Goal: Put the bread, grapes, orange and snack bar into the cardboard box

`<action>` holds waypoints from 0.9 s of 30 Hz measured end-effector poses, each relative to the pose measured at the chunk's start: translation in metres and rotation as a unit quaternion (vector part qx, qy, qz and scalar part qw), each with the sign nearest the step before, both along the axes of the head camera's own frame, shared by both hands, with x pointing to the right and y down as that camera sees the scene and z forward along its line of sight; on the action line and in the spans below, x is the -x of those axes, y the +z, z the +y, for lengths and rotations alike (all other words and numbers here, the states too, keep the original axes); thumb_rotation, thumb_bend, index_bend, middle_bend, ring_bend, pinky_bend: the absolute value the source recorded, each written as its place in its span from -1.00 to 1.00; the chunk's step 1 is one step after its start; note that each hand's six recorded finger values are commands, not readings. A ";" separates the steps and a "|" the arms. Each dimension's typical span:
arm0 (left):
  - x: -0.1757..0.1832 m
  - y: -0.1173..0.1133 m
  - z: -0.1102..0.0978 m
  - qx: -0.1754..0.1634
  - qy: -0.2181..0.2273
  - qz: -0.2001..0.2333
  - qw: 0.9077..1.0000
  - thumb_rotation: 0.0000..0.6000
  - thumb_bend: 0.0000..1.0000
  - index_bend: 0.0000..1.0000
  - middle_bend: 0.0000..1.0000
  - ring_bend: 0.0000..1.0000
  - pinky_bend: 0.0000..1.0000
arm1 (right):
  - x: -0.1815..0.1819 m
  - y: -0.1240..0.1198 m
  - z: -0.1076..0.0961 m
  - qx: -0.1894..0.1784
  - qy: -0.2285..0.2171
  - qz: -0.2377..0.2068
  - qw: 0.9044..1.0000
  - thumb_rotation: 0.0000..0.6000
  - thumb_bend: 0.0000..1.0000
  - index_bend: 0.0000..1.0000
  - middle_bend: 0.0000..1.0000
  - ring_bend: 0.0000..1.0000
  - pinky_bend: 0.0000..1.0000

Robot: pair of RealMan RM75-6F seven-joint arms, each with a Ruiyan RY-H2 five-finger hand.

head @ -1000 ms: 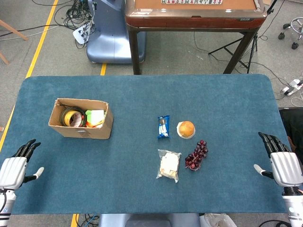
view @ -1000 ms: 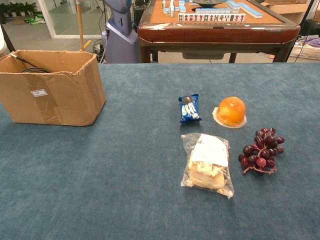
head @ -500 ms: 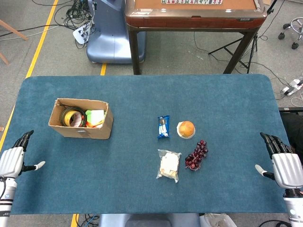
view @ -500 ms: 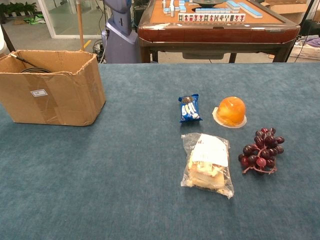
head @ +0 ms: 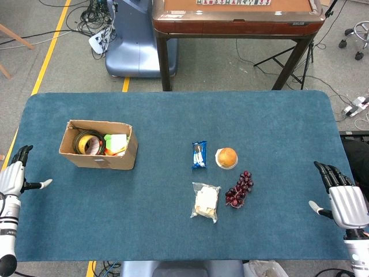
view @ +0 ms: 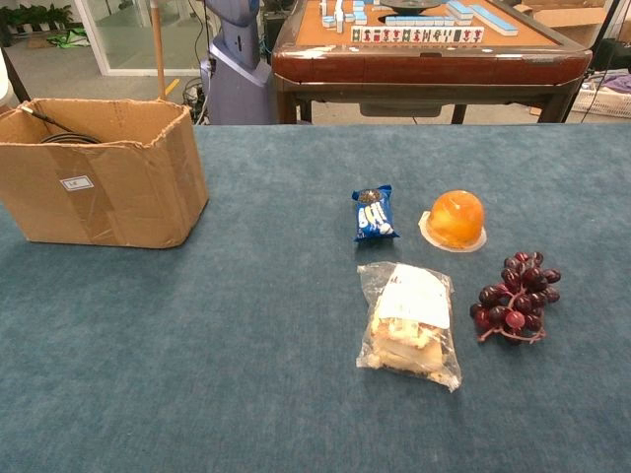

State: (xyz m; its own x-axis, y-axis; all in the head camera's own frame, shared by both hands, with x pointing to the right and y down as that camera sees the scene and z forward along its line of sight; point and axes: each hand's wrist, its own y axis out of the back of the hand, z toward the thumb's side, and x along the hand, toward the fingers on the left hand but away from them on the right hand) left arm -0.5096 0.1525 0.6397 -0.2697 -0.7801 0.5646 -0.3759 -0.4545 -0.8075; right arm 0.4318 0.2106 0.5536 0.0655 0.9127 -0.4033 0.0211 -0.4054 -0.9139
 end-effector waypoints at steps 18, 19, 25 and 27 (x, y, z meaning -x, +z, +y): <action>-0.035 0.030 -0.026 0.020 -0.002 0.085 0.996 1.00 -1.00 -1.00 -1.00 -0.90 -0.67 | 0.000 0.001 0.000 0.004 0.001 0.002 1.000 1.00 -1.00 -0.82 -0.67 -0.71 -0.33; -0.038 0.031 -0.027 0.020 0.000 0.089 0.996 1.00 -1.00 -1.00 -1.00 -0.90 -0.67 | 0.000 0.001 0.000 0.004 0.001 0.002 1.000 1.00 -1.00 -0.82 -0.67 -0.71 -0.33; -0.062 0.034 -0.031 0.024 0.020 0.115 0.993 1.00 -1.00 -1.00 -1.00 -0.89 -0.67 | 0.000 -0.001 0.001 0.003 0.001 -0.002 1.000 1.00 -1.00 -0.82 -0.67 -0.71 -0.33; -0.072 0.035 -0.032 0.027 0.029 0.124 0.992 1.00 -1.00 -1.00 -1.00 -0.89 -0.67 | 0.000 -0.001 0.001 0.002 0.001 -0.003 1.000 1.00 -1.00 -0.82 -0.67 -0.71 -0.34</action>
State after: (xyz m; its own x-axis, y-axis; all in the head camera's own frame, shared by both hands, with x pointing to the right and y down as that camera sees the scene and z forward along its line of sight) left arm -0.4379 0.1203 0.6750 -0.0738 -0.7574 0.6487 -0.5314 -0.5206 -0.6683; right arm 0.4323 0.2113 0.5523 0.0656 0.9110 -0.4071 0.0279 -0.4095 -0.9119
